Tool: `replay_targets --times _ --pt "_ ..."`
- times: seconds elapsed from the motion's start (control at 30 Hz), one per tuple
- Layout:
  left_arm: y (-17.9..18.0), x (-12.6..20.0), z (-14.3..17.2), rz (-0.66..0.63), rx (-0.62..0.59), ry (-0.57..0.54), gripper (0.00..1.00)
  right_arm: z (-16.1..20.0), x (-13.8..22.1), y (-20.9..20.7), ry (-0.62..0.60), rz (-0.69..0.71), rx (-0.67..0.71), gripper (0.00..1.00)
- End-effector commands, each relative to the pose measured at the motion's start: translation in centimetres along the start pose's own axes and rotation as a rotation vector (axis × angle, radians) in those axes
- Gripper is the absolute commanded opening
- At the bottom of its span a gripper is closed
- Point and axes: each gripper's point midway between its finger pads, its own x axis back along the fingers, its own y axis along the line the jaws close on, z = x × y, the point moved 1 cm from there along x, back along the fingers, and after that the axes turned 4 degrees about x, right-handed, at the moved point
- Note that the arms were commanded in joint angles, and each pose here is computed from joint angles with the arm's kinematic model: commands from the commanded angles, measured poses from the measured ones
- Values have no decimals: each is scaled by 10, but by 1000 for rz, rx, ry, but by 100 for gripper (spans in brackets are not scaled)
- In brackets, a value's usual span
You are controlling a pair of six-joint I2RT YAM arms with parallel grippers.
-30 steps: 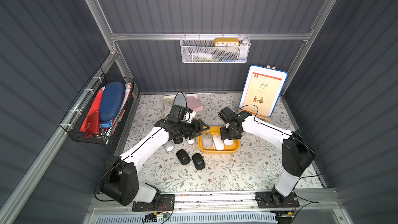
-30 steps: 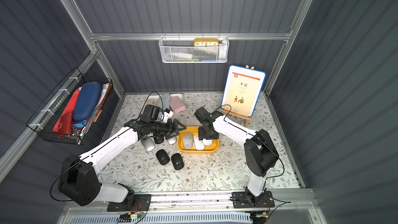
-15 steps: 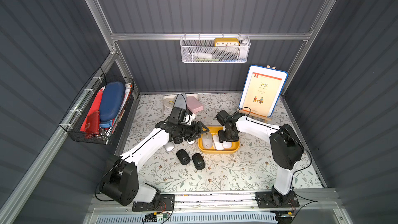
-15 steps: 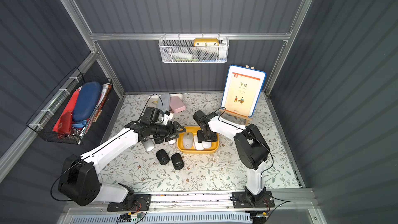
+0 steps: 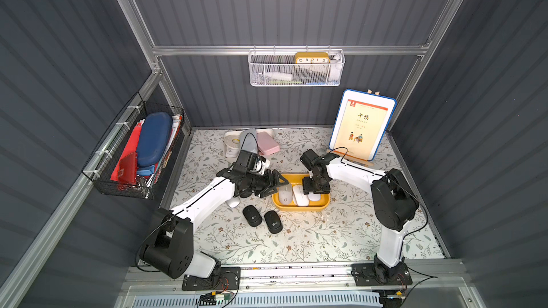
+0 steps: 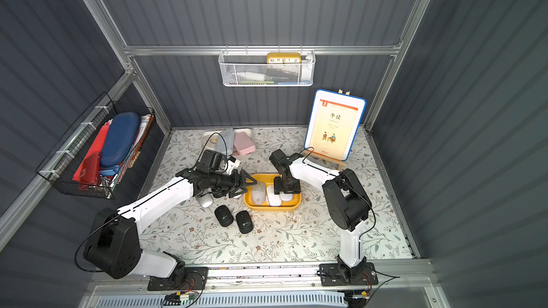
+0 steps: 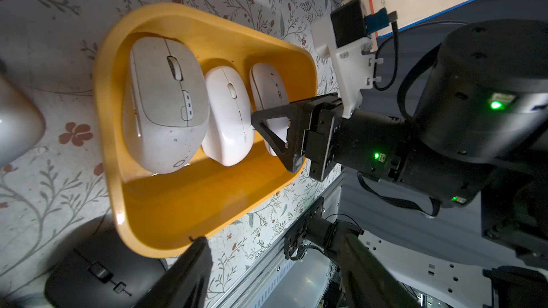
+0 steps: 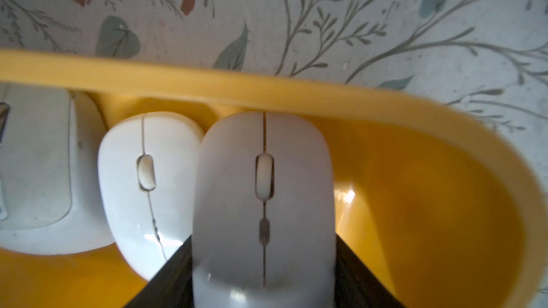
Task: Put the mouse in the storage box
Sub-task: Place the mouse in the storage box.
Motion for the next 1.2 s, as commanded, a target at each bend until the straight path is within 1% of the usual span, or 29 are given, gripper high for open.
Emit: replay_targets --times 0.0,0.27,0.4,0.63,0.8,0.87,0.93,1.0,1.1,1.13,1.17 --pt "-1 -3 2 15 -8 22 72 11 -15 -2 85 10 -5 68" --pt "-1 -1 4 16 -13 21 72 7 -22 -2 99 26 -2 68" --pt "-3 1 4 15 -17 17 72 5 -17 -4 72 37 -6 68" --pt "-5 7 3 -9 -34 1 72 -4 16 1 -24 1 -1 75" --pt "-7 13 2 -29 -43 -13 72 -9 45 2 -92 -7 -3 76" --pt "-5 17 2 -58 -37 -31 72 -8 57 3 -111 -11 -2 75" --pt "-1 23 4 -89 -16 -55 72 -5 71 7 -140 -19 11 75" --pt "9 28 14 -116 41 -67 70 2 85 17 -166 -39 38 74" --pt "35 31 38 -148 156 -69 65 20 95 42 -192 -87 101 74" --pt "44 35 48 -175 188 -72 63 29 96 52 -192 -109 127 74" --pt "57 41 55 -243 214 -107 61 39 96 62 -195 -130 147 74"
